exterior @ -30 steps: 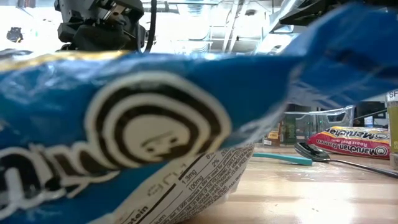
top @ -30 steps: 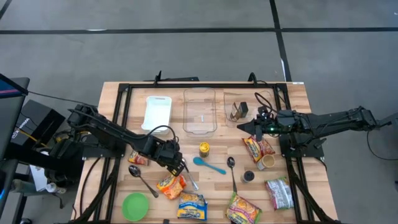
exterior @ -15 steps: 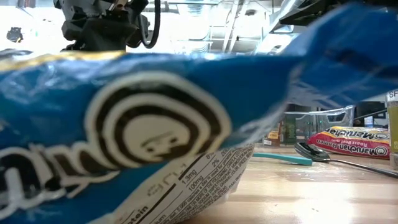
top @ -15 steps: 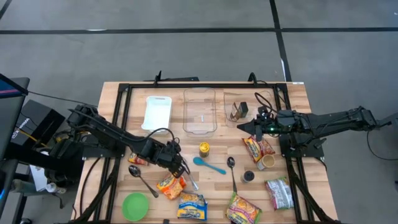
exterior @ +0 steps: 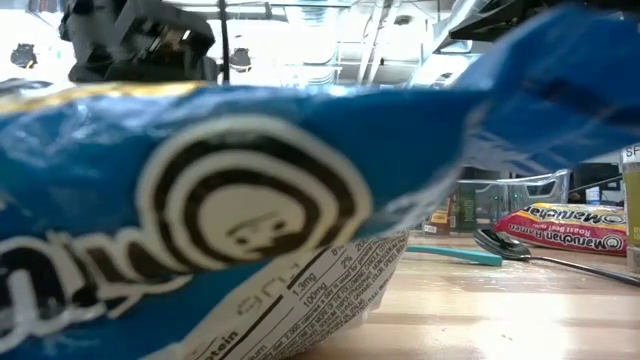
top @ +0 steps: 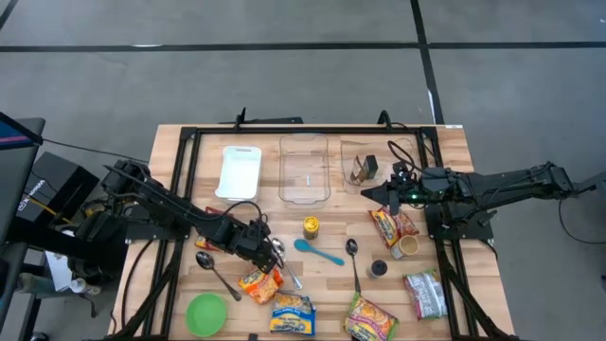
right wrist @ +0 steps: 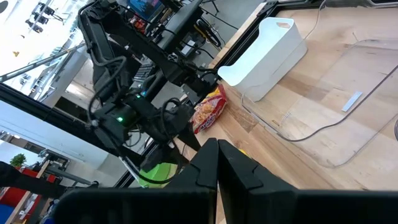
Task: Pick & Place Food Item
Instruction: Put the orange noodle pack into the left transparent bin
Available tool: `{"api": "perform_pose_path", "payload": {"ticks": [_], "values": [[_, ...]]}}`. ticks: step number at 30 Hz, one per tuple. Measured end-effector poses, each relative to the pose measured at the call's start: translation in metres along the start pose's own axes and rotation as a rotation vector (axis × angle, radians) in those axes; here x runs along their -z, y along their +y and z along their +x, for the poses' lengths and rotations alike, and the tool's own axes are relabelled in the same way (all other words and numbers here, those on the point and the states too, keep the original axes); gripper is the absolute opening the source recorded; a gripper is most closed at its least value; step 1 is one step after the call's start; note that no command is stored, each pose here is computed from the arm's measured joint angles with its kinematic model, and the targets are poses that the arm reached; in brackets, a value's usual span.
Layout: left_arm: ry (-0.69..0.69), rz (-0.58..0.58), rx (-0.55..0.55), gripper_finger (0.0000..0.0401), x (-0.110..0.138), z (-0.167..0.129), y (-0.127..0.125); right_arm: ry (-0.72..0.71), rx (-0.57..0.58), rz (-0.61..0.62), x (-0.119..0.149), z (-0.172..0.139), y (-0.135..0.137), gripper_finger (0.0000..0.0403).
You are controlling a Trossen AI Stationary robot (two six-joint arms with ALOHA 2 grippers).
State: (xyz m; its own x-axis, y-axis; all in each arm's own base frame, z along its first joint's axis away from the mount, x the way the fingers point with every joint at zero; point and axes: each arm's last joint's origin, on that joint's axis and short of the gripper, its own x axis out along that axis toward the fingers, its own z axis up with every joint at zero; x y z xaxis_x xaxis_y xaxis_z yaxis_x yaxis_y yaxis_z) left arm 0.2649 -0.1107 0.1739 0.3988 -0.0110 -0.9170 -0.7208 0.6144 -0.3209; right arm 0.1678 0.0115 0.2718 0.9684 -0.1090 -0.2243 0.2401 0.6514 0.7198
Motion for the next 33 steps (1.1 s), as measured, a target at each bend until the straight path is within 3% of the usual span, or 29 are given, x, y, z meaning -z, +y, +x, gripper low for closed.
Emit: {"api": "perform_pose_path", "payload": {"ticks": [11, 33], "values": [[0.005, -0.005, 0.099, 0.0210, 0.005, 0.008, 0.000, 0.000, 0.000, 0.000, 0.000, 0.000, 0.000, 0.0000], [0.013, 0.000, 0.100, 0.0210, 0.010, 0.014, 0.006, 0.000, 0.000, 0.000, 0.000, 0.000, 0.000, 0.0000]]}}
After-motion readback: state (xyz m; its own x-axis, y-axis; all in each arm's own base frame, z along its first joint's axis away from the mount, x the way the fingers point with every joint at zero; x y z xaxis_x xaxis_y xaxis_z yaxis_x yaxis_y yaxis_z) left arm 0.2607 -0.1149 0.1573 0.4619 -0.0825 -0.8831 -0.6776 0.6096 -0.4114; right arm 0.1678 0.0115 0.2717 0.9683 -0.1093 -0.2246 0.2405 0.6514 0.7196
